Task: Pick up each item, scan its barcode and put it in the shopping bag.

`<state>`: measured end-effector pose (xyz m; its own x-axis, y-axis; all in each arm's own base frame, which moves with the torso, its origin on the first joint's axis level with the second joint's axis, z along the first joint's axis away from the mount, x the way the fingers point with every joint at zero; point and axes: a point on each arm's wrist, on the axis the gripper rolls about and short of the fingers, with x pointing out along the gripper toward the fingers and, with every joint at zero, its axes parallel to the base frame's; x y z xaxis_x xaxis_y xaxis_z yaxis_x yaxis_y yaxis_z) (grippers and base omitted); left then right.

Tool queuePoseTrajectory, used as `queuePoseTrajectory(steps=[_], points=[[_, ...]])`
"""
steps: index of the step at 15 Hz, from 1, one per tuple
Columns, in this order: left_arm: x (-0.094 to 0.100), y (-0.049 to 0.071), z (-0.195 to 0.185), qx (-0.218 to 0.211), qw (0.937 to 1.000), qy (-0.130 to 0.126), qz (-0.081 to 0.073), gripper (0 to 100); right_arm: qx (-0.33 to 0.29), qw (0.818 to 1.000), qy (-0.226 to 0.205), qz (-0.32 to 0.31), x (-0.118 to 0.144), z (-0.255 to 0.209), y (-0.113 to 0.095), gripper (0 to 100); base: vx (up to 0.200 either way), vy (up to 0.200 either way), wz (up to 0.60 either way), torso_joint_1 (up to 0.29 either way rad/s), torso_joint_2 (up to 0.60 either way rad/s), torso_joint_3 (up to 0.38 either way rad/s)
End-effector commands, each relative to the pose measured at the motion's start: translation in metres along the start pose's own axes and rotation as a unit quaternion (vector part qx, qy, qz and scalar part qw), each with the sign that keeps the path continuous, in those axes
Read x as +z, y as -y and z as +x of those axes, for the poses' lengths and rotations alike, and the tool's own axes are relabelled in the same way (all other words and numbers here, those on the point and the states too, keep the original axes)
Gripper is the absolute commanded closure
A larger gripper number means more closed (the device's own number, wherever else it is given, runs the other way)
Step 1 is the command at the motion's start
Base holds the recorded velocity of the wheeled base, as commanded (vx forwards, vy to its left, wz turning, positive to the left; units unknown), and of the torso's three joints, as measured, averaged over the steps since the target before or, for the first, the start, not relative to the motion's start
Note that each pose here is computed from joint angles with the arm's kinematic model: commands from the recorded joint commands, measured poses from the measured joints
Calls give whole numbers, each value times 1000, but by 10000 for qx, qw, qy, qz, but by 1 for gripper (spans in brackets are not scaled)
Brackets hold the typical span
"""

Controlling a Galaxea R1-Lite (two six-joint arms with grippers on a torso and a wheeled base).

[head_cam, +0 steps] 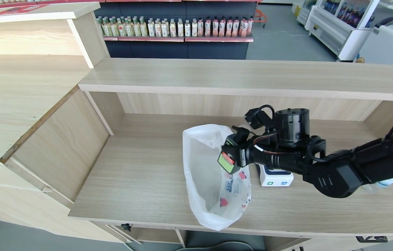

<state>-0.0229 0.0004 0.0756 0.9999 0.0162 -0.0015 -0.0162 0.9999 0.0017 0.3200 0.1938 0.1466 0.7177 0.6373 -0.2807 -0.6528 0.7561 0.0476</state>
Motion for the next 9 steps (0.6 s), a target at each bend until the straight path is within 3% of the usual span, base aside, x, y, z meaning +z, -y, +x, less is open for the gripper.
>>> queuePoseTrajectory(steps=[1, 5, 9], points=[[0, 0, 0, 4, 10000, 0, -1, 0, 221, 9995, -161, -163, -19, 30, -12, 100, 0, 0, 0, 0, 0, 0], [0, 0, 0, 4, 10000, 0, -1, 0, 126, 9942, 109, -1065, -48, 76, -1, 100, 0, 0, 0, 0, 0, 0], [0, 0, 0, 4, 10000, 0, -1, 0, 73, 9911, 205, -1317, -59, 105, 4, 100, 0, 0, 0, 0, 0, 0]])
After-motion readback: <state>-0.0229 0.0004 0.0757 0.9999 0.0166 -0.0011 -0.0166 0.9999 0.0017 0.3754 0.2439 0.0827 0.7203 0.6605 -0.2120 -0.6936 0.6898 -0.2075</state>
